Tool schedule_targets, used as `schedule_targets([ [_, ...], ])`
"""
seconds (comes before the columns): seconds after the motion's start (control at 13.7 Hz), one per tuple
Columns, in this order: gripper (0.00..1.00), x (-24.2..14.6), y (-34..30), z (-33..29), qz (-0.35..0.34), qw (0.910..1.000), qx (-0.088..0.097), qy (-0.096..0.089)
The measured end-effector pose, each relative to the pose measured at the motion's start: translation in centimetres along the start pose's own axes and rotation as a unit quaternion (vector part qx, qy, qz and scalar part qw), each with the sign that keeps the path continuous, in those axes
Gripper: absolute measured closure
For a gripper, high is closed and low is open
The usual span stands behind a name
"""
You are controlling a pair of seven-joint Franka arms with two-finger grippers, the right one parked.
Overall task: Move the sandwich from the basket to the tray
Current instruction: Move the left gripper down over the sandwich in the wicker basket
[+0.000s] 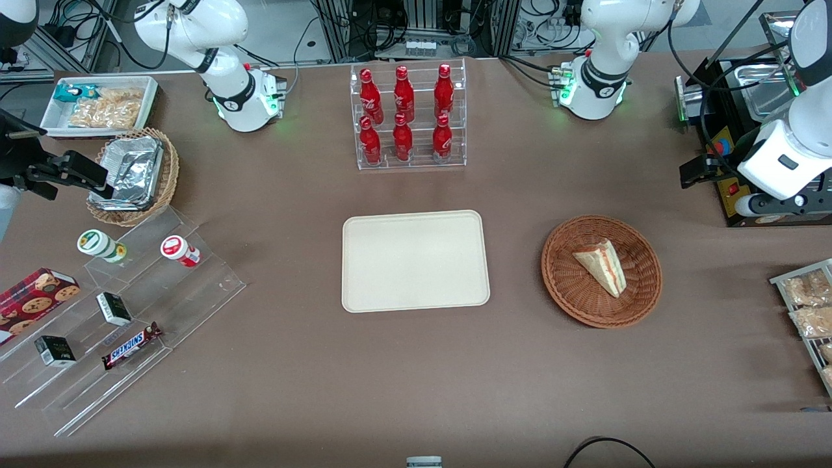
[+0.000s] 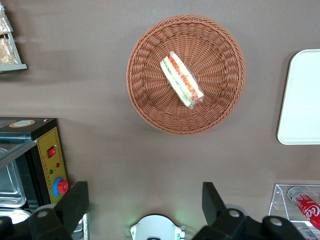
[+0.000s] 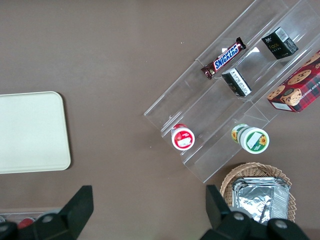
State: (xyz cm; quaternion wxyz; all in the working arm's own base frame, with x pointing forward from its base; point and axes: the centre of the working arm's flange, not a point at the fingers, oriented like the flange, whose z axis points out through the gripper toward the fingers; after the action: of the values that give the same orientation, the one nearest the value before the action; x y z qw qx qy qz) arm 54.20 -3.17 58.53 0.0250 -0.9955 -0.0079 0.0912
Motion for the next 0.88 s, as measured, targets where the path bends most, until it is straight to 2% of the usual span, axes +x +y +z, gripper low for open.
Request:
schedule_targets([
  [0.29, 0.0, 0.0, 0.2, 0.2, 0.002, 1.0, 0.001, -0.003],
  [0.59, 0.0, 1.0, 0.4, 2.9, 0.004, 0.9997, 0.002, -0.026],
  [0.88, 0.0, 3.0, 0.9, 8.7, 0.007, 0.9998, 0.0, -0.02],
])
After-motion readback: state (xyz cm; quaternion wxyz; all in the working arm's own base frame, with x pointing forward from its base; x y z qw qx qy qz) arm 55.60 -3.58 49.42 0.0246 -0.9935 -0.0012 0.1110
